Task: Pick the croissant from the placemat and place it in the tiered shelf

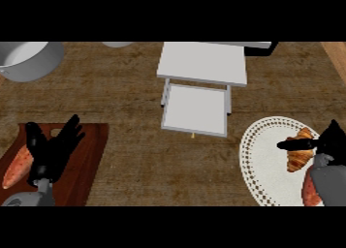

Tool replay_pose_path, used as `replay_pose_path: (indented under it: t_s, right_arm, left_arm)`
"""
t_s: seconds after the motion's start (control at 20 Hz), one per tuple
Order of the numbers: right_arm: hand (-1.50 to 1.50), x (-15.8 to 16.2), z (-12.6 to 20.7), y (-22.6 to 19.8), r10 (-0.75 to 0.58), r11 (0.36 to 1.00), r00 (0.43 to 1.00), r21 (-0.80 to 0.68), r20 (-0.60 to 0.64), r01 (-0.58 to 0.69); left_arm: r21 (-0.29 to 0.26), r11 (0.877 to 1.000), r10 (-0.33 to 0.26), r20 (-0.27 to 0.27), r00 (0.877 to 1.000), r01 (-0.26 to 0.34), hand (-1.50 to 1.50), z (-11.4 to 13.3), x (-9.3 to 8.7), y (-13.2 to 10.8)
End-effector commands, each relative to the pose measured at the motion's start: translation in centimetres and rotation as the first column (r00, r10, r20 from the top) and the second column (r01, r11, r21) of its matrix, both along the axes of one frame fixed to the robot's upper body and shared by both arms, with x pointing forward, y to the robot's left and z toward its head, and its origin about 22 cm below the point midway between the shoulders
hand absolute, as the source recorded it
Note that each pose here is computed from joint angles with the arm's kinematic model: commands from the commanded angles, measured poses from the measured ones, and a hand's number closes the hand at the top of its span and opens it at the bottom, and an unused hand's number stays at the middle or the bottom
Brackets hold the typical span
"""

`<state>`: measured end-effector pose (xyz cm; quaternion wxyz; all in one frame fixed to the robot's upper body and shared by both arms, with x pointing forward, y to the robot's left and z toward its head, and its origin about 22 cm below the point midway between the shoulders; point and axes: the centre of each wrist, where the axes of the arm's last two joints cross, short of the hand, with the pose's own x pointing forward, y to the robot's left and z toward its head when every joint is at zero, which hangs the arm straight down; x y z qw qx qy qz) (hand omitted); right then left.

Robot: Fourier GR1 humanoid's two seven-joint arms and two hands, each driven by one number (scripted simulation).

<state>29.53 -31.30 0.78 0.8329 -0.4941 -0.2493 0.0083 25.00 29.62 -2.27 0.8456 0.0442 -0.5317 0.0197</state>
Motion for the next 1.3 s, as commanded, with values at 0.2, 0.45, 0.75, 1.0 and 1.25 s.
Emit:
replay_pose_path:
  t_s: [0.2,0.45,0.75,1.0,1.25]
  right_arm:
    - [1.50,1.4,-2.6,-0.5,0.080,0.995,0.995,0.059,-0.066,-0.076]
    - [1.50,1.2,-2.7,0.3,0.203,0.976,0.978,0.095,-0.056,-0.197]
    - [1.50,0.8,-3.1,2.3,0.232,0.971,0.971,0.044,0.058,-0.234]
    - [1.50,0.7,1.1,8.9,0.403,0.915,0.903,-0.061,0.148,-0.398]
    - [1.50,-0.3,4.3,24.1,0.836,0.528,0.497,-0.093,0.231,-0.844]
  left_arm:
    - [0.007,1.000,-0.011,-0.004,1.000,0.011,0.00,0.5,0.0,-1.1]
    - [-0.007,1.000,0.013,-0.002,1.000,-0.013,0.00,0.5,-0.3,2.3]
    - [0.003,1.000,-0.001,0.016,1.000,0.001,0.00,-0.4,-0.4,0.7]
    - [0.004,1.000,0.004,-0.026,1.000,-0.004,0.00,-1.2,-0.7,0.4]
    - [-0.013,0.995,-0.100,-0.001,0.995,0.100,0.00,-0.3,0.3,-2.7]
